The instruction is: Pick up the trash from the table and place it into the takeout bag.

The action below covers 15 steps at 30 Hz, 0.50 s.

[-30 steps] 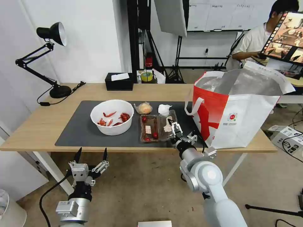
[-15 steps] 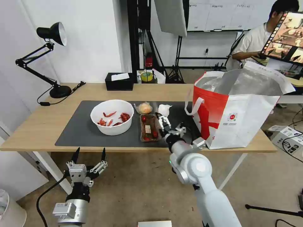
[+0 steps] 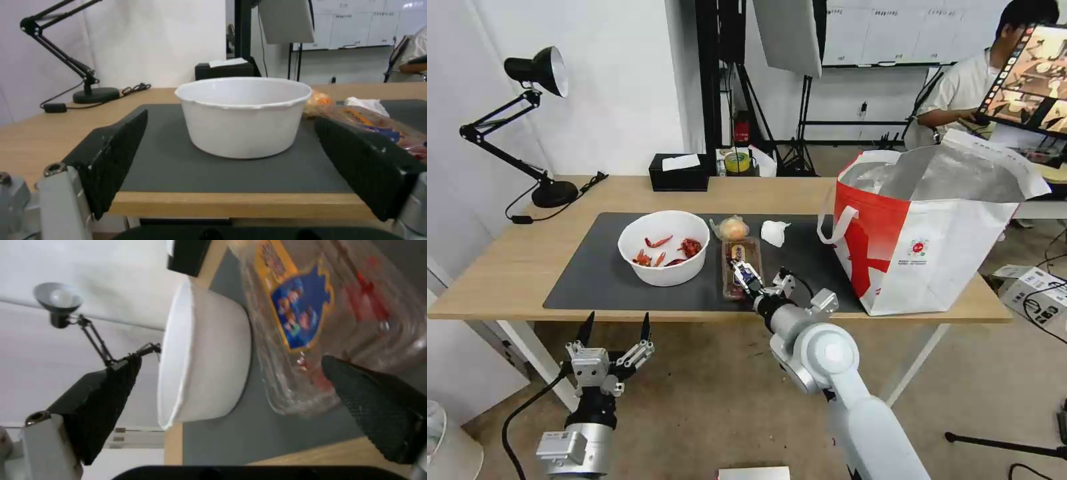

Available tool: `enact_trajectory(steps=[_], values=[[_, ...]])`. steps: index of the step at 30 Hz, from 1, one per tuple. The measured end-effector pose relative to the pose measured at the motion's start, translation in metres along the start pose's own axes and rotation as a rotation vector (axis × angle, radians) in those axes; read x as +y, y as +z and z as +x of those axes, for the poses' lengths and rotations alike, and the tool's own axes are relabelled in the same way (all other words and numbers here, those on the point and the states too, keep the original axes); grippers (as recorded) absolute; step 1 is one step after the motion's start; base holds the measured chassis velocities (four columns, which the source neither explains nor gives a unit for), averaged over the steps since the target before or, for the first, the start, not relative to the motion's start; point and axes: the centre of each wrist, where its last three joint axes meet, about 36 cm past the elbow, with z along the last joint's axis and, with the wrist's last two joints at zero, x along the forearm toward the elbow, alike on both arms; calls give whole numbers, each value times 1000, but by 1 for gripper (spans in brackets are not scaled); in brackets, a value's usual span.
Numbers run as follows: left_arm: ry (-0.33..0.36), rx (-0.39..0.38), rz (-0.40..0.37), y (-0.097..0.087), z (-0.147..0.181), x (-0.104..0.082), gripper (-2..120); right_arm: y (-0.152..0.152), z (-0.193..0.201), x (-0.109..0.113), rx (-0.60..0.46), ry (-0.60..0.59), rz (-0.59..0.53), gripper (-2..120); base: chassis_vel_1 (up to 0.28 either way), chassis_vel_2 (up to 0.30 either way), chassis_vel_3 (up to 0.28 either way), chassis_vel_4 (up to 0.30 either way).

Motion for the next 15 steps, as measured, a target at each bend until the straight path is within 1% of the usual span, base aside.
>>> enact_trajectory(steps=[2,3,6,7,8,9,10,12,13,15], values=[[0,-5,-2,-2,0,1,100,-9,5,3,-21,-32,19,100,0,0,0,0],[0,-5,-2,-2,0,1,100,-9,5,3,-21,-32,19,100,0,0,0,0],[-1,-11,-2,-5,0,1,100,-28,5,10,-57,-89,105,100,0,0,0,0],[-1,-11,-2,-5,0,1,100,-28,5,10,-57,-89,105,100,0,0,0,0],[-2,-12,-1,-6,1,1,100,-38,0,10,-73,-104,186,100,0,0,0,0],[-3,-14,-1,-7,2,1,100,-44,-4,10,-79,-114,244,100,0,0,0,0],[-3,-14,-1,-7,2,1,100,-44,-4,10,-79,-114,244,100,0,0,0,0],[-6,-21,-3,-8,3,2,100,-57,-21,10,-91,-144,456,100,0,0,0,0],[-6,-21,-3,-8,3,2,100,-57,-21,10,-91,-144,456,100,0,0,0,0],[-7,-27,-6,-10,4,2,100,-64,-37,9,-99,-168,659,91,0,0,0,0]])
